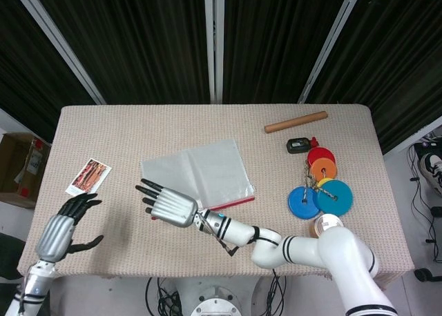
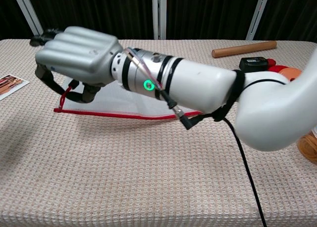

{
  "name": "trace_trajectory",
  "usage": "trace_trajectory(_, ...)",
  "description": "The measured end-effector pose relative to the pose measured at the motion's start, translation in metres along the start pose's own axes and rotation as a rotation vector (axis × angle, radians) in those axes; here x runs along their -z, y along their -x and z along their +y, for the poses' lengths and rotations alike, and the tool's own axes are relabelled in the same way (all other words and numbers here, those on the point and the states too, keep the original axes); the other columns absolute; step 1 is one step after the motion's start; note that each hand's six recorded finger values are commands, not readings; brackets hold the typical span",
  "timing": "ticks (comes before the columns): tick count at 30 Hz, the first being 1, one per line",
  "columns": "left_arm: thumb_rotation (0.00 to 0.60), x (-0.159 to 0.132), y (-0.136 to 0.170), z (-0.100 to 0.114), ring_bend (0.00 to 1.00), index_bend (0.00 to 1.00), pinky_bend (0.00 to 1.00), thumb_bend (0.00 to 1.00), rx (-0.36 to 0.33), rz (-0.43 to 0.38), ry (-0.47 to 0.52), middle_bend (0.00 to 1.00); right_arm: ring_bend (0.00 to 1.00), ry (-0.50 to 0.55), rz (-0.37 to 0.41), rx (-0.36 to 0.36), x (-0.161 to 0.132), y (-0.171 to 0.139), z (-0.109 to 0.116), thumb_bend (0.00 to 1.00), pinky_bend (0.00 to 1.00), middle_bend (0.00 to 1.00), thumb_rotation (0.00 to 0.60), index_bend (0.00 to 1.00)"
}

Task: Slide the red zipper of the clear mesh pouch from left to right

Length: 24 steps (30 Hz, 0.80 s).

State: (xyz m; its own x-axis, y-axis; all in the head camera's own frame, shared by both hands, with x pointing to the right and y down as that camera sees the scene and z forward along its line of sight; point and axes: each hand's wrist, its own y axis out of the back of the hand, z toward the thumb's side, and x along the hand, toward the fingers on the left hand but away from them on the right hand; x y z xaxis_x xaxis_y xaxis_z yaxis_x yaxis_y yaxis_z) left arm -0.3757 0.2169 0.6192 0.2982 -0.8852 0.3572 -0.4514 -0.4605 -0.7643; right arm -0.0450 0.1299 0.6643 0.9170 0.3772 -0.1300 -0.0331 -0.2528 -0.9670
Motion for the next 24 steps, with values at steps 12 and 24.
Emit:
trace_trajectory(12, 0.600, -0.079, -0.085, -0.050, 0.09, 0.30, 0.15, 0.16, 0.048, -0.218, 0.101, 0.14, 0.05, -0.032, -0.116, 0.152, 0.037, -0.040, 0.057, 0.52, 0.04, 0.32, 0.600, 0.94)
trace_trajectory(24, 0.600, -0.095, -0.108, -0.062, 0.09, 0.43, 0.15, 0.24, -0.016, -0.229, 0.102, 0.18, 0.05, -0.019, -0.125, 0.150, 0.041, -0.039, 0.057, 0.52, 0.04, 0.32, 0.600, 0.94)
